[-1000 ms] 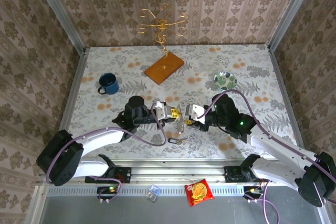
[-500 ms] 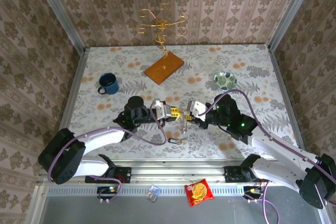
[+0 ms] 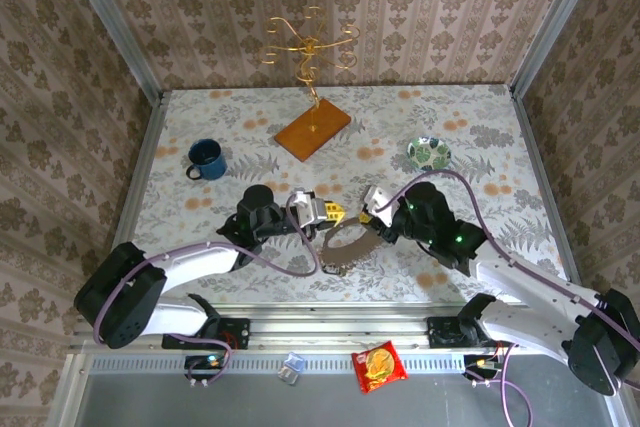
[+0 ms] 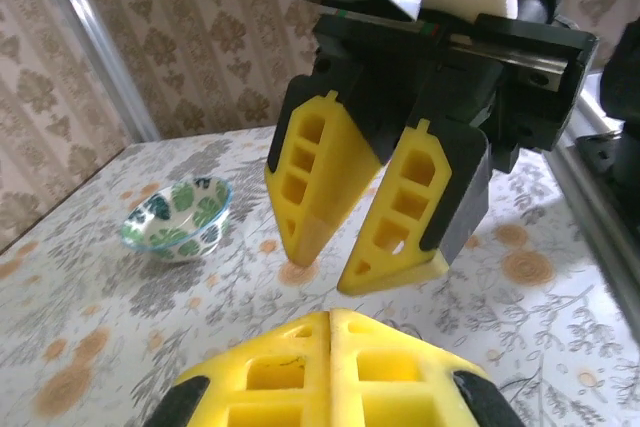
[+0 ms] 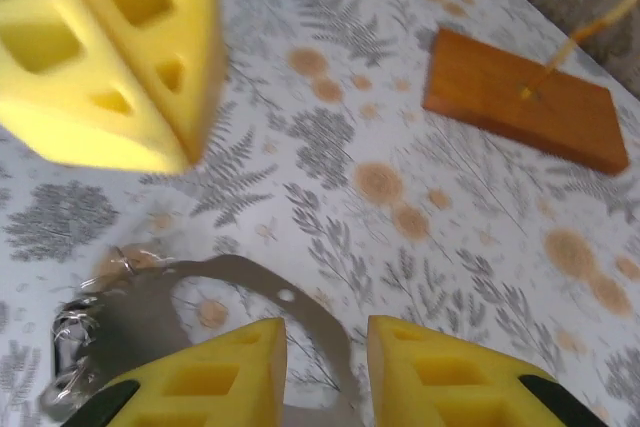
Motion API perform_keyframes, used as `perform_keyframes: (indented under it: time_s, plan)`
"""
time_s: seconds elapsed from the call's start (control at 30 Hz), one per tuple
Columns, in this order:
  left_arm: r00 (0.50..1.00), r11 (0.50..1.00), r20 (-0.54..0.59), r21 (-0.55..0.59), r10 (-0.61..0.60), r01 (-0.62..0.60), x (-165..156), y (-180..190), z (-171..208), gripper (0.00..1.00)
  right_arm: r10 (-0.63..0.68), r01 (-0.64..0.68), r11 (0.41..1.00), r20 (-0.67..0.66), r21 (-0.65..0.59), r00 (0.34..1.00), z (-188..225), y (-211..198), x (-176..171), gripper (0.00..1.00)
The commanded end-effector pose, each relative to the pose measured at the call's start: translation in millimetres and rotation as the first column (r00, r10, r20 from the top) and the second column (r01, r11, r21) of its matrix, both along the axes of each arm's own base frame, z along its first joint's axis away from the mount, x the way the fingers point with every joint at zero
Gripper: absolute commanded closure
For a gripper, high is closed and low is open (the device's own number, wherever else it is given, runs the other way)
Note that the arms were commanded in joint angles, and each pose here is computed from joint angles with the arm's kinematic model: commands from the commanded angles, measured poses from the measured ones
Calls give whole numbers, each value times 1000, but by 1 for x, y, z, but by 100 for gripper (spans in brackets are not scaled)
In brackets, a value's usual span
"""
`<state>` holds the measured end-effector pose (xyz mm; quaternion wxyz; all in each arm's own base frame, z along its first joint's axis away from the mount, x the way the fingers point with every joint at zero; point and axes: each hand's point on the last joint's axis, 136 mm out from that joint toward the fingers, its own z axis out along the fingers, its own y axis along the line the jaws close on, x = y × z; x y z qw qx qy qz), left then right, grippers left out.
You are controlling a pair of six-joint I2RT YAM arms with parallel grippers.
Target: Put the keys on the keyring
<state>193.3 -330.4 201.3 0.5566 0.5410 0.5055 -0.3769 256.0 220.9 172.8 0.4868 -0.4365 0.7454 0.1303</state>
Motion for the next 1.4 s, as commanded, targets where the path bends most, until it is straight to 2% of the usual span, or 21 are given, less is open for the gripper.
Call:
perform_keyframes:
  time_s: [0.0, 0.1, 0.17, 0.3, 0.47, 0.5, 0.57, 0.73, 0.8, 0.93, 1.2, 1.37]
  plan:
    - [991, 990, -16, -22, 136, -137, 21, 6, 6, 85, -299, 311, 945, -113, 104, 948, 14, -26, 24, 70]
    - [968, 971, -71, -3, 240, -241, 35, 14, 4, 69, -496, 540, 839, -312, 68, 810, -11, -52, 19, 68]
    - [945, 952, -120, 8, 305, -307, 44, 19, 3, 66, -652, 715, 699, -424, -13, 629, -31, -79, 12, 70]
    - [883, 908, -224, 34, 413, -417, 57, 31, -3, 63, -706, 792, 597, -554, -128, 442, -60, -92, 4, 70]
    - [800, 857, -318, 100, 509, -505, 66, 44, -15, 63, -708, 858, 491, -644, -155, 289, -68, -78, 22, 72]
    - [782, 845, -332, 113, 528, -522, 68, 47, -17, 62, -712, 862, 469, -659, -191, 242, -74, -74, 21, 71]
    - [749, 819, -344, 132, 566, -558, 70, 54, -20, 62, -736, 868, 434, -650, -242, 187, -82, -62, 23, 69]
    - [703, 772, -335, 145, 627, -619, 71, 72, -23, 62, -805, 891, 327, -587, -314, 88, -88, -42, 29, 63]
    - [696, 761, -326, 145, 640, -632, 70, 78, -23, 62, -821, 903, 270, -570, -334, 35, -93, -40, 29, 62]
    - [692, 750, -309, 137, 653, -647, 68, 85, -20, 61, -854, 917, 188, -519, -352, -24, -100, -43, 31, 62]
    - [687, 741, -300, 124, 662, -660, 67, 90, -20, 61, -875, 912, 148, -480, -383, -60, -116, -37, 41, 69]
    - [689, 742, -300, 118, 660, -660, 66, 90, -19, 62, -878, 909, 136, -474, -395, -75, -125, -33, 45, 69]
